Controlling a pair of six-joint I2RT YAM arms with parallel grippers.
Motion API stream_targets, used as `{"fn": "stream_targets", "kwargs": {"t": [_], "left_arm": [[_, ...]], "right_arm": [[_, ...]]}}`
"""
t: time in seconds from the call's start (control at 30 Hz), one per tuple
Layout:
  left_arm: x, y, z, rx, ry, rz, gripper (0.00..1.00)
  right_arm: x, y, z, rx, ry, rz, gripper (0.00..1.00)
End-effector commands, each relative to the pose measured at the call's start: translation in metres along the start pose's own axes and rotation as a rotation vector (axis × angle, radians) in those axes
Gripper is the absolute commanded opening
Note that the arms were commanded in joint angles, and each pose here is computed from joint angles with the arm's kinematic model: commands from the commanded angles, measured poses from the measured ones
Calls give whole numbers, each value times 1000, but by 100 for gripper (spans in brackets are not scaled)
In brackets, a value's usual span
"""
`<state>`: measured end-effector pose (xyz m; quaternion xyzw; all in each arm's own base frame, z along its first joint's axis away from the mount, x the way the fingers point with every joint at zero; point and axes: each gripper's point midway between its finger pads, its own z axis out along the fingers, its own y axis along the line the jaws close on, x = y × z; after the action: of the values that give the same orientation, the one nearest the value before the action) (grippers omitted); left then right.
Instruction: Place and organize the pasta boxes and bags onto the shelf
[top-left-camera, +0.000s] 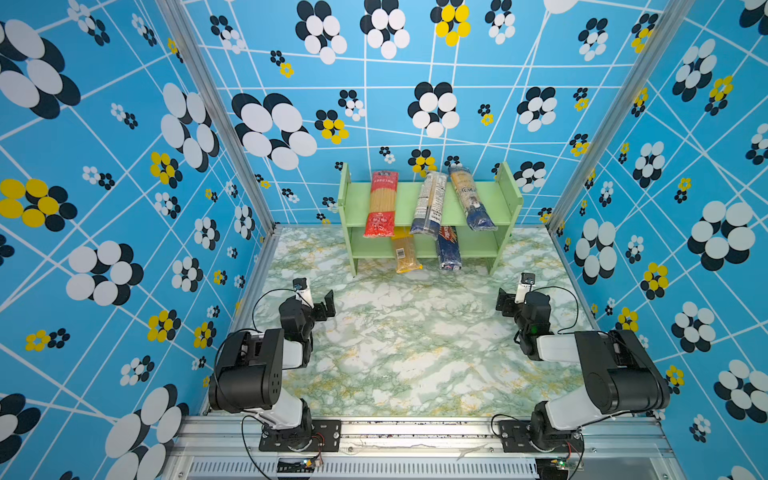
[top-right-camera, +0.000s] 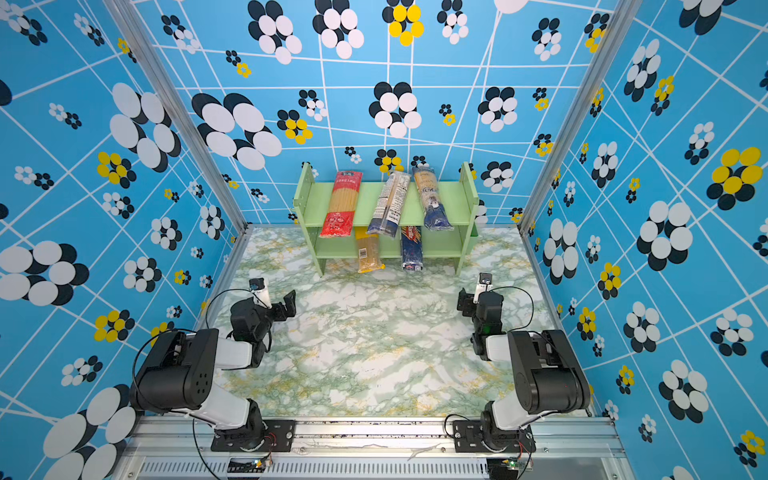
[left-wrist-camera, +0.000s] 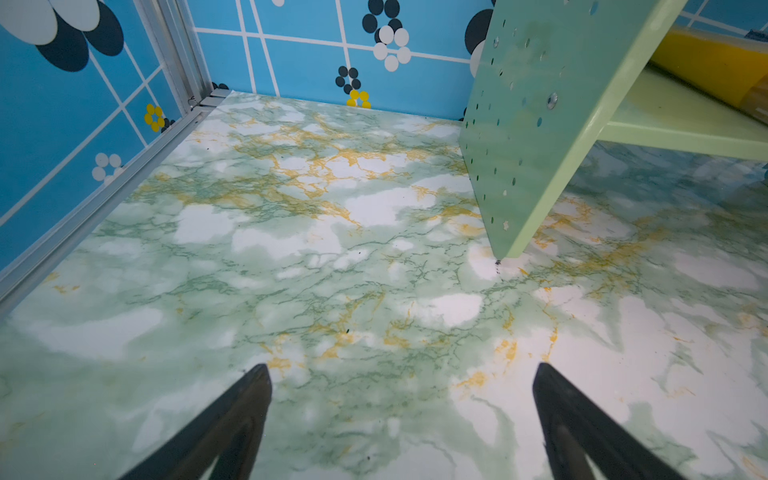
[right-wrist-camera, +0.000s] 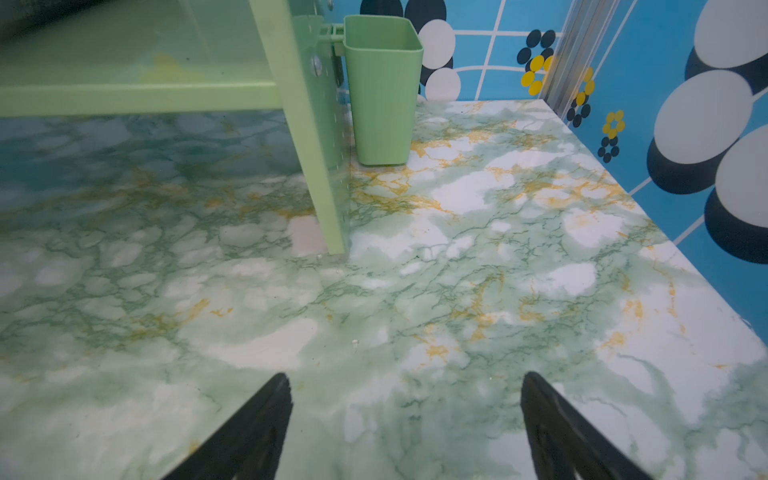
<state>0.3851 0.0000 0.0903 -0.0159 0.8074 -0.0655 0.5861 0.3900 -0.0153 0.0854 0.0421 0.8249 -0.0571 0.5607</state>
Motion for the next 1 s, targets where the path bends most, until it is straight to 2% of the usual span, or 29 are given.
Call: {"fn": "stream_targets", "kwargs": {"t": [0.0,0.07,0.97], "left_arm": [[-8,-8,12,-37,30,88,99],[-7,-8,12,-45,34,94,99],[-7,-8,12,-44,32,95,99]], "right_arm": [[-11,-6,3,27,-38,23,95],[-10,-6,3,27,-36,23,99],[-10,-6,3,28,-35,18,99]]}}
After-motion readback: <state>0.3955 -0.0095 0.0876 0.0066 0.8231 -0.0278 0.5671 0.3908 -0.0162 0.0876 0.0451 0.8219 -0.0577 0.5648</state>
